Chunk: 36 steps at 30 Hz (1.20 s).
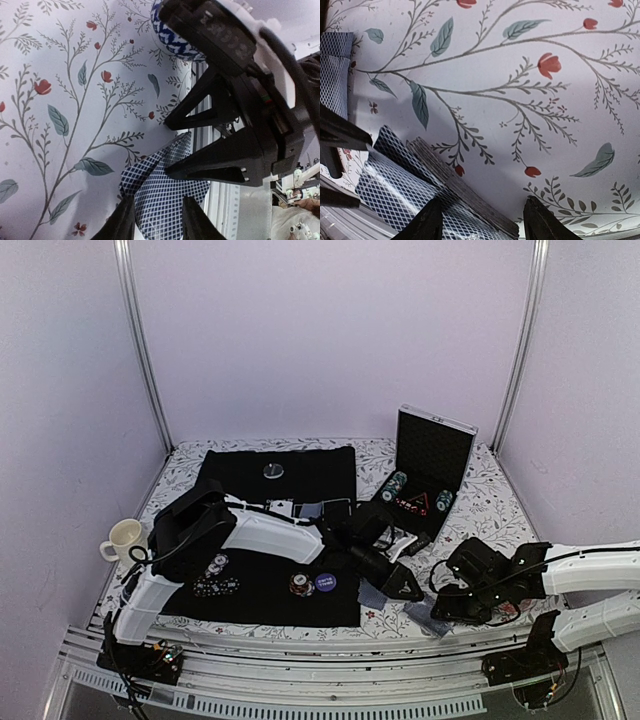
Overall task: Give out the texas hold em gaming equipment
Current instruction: Adjust the face-down deck piles at the corner of the board.
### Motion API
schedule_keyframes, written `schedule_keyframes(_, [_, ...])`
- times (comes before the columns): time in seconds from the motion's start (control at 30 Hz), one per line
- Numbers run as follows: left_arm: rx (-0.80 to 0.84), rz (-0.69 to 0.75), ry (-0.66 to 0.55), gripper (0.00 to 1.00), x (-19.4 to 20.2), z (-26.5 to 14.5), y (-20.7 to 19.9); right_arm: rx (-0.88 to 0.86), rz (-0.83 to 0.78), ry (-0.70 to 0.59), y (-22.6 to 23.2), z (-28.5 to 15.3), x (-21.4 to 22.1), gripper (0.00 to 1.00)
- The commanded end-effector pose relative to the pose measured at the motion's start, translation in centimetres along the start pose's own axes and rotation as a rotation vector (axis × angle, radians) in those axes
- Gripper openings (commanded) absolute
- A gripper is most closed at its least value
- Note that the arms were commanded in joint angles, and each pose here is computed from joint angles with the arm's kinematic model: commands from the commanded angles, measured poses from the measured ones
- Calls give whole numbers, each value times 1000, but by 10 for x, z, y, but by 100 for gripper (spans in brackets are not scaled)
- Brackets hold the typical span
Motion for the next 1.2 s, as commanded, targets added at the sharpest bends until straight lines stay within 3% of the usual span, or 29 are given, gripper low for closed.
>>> schedule_keyframes(0.0, [65, 41, 23, 36, -1, 5, -17, 24, -13, -47, -3, 6, -4, 61])
schedule_keyframes(0.2, [-3, -15, -17, 47, -1, -8, -2, 32, -33, -54, 3, 9, -10, 65])
schedule_keyframes(0.43, [-22, -34, -66, 50, -1, -29, 7, 35, -40, -49, 6, 15, -11, 74])
schedule_keyframes(0.67, [-17, -25, -61, 47, 0, -28, 7, 53, -64, -52, 12, 19, -16, 78])
schedule_keyframes(0.87, [-19, -24, -60, 40, -1, -27, 8, 66, -46, -70, 13, -11, -20, 84])
schedule_keyframes(1.0, [-20, -27, -57, 37, 0, -25, 8, 92, 16, -33, -5, -26, -6, 81])
schedule_keyframes(1.17, [-16, -35, -45, 35, 1, -19, 9, 6, 57, 14, -9, -31, 6, 70])
Point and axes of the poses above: each gripper's point midway between its finger pads, its own z axis out along the fingers, its own y axis along the line the jaws close on, x = y × z, the point moved 10 cm from there along -z, back along the fingers, and after that the axes turned 1 degree about -z, right-handed, at the moved point
